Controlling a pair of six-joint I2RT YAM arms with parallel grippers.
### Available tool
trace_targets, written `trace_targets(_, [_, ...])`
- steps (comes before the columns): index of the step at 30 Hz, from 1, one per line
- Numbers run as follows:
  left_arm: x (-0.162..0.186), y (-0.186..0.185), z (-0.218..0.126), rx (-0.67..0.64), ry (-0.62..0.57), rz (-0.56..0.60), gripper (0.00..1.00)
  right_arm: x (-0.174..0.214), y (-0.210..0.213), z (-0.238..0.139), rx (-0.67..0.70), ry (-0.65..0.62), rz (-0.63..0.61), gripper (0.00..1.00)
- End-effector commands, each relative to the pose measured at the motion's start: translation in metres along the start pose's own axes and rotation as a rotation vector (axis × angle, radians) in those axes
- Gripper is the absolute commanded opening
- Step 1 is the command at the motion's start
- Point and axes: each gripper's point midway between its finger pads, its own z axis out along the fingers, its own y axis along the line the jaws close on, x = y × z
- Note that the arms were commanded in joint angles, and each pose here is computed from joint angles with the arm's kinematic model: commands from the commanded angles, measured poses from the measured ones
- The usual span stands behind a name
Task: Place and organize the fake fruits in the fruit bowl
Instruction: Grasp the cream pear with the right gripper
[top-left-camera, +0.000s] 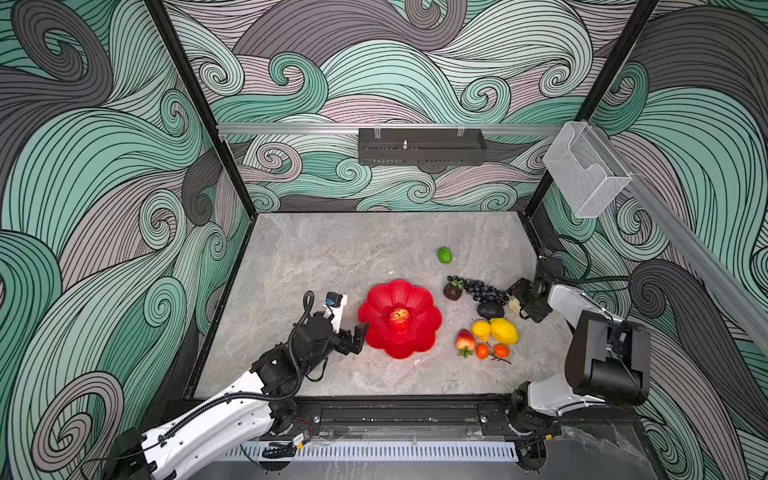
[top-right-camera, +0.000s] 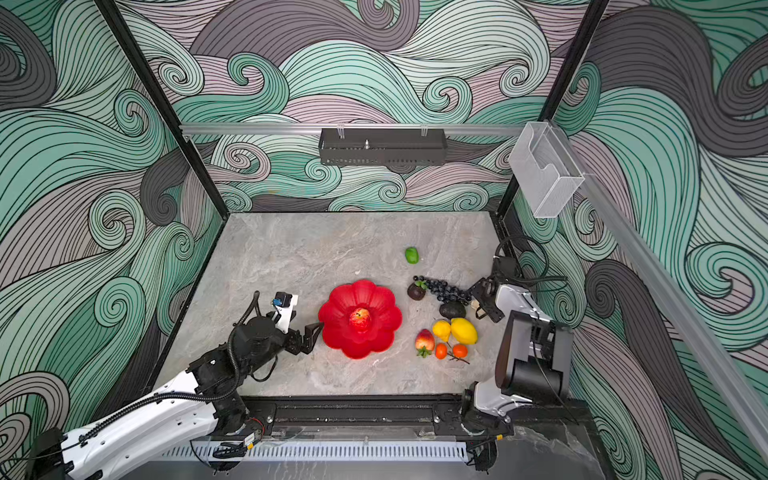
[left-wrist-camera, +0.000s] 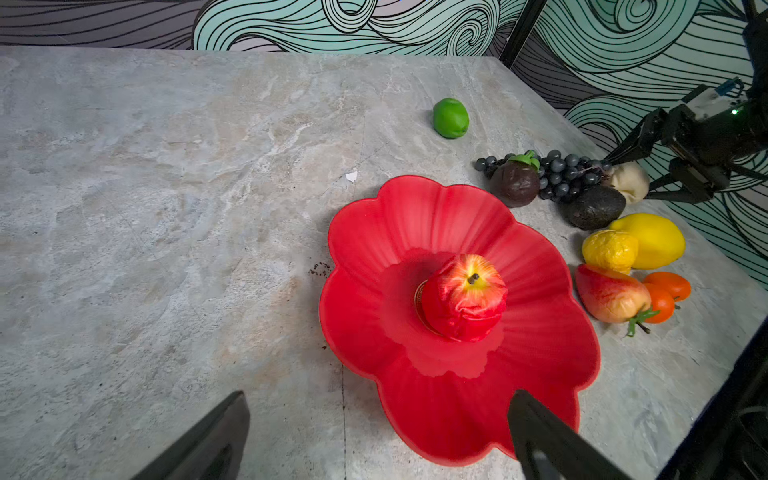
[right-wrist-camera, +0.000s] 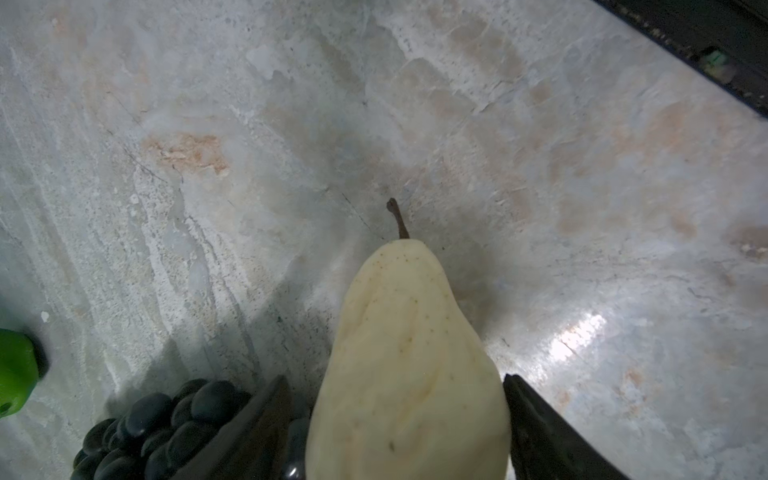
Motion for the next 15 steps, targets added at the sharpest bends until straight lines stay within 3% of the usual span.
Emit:
trace_targets(1, [-0.011, -0.003, -0.002, 0.01, -0.027, -0.003, 0.98, 0.004, -0.003, 0.008, -0.009, 0.014, 0.018, 0.76])
trace_targets(15, [-0.011, 0.0, 0.001, 0.002, -0.018, -0.016, 0.98, -0.002, 0.0, -0.007, -0.048, -0.037, 0.033, 0.65])
